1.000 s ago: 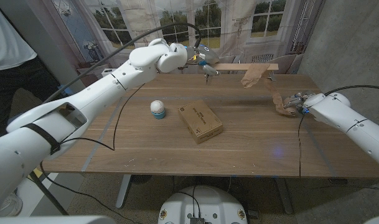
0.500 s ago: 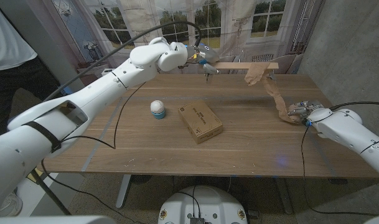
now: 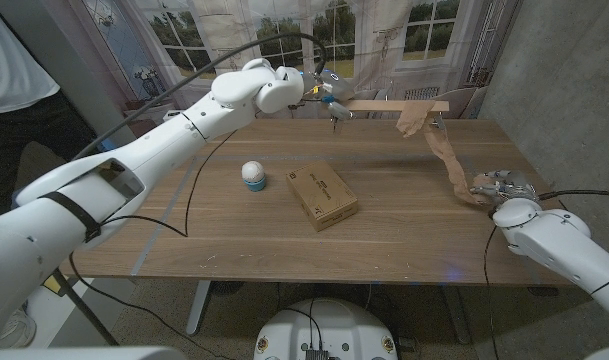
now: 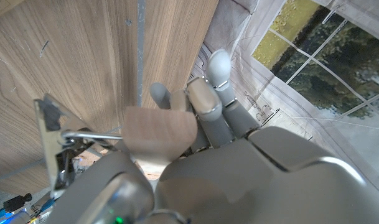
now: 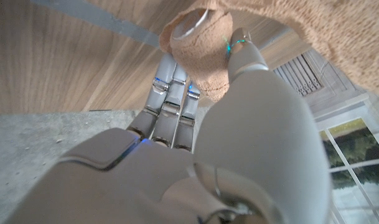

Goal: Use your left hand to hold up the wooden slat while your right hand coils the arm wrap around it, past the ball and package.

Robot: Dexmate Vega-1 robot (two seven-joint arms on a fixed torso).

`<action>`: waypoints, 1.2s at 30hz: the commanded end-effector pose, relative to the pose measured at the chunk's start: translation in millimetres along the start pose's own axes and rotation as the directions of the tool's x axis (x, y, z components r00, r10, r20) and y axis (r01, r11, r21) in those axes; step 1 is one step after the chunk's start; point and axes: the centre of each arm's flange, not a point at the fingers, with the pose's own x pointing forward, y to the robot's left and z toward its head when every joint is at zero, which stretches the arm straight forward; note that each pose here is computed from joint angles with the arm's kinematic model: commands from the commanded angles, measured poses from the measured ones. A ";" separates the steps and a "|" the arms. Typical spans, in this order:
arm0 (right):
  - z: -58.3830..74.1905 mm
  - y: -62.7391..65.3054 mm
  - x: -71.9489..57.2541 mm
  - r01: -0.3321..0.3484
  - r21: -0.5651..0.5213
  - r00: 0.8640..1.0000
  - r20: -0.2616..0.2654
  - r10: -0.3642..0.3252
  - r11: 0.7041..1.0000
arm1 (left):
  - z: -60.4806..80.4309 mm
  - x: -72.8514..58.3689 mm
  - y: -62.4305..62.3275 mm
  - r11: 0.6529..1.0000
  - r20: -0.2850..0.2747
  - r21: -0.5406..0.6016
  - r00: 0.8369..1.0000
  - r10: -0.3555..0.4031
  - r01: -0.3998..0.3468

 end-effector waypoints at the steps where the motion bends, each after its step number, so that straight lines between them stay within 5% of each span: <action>1: -13.8 -1.6 -38.4 0.136 0.048 0.990 0.037 -0.138 0.990 | -0.6 6.0 1.3 1.000 0.000 0.008 1.000 -0.007 0.007; 15: -27.2 0.8 -69.4 0.138 0.142 0.984 0.094 -0.152 0.980 | -4.2 11.1 -0.2 1.000 -0.015 0.017 1.000 -0.005 0.005; 22: -34.0 0.6 -85.8 0.153 0.246 0.960 0.194 -0.203 0.957 | -4.1 15.5 -0.8 1.000 -0.021 0.025 1.000 0.002 -0.002; 27: -32.4 0.6 -99.1 0.213 0.319 0.908 0.286 -0.308 0.923 | -3.6 18.1 -1.0 1.000 -0.011 0.022 1.000 0.002 -0.002; 34: -21.9 2.8 -101.4 0.280 0.479 0.757 0.422 -0.498 0.832 | -1.2 19.5 -1.7 1.000 0.009 0.014 1.000 0.005 -0.005; 36: -18.9 2.6 -100.5 0.286 0.485 0.744 0.432 -0.510 0.827 | -0.6 19.8 -1.7 1.000 0.009 0.013 1.000 0.004 -0.004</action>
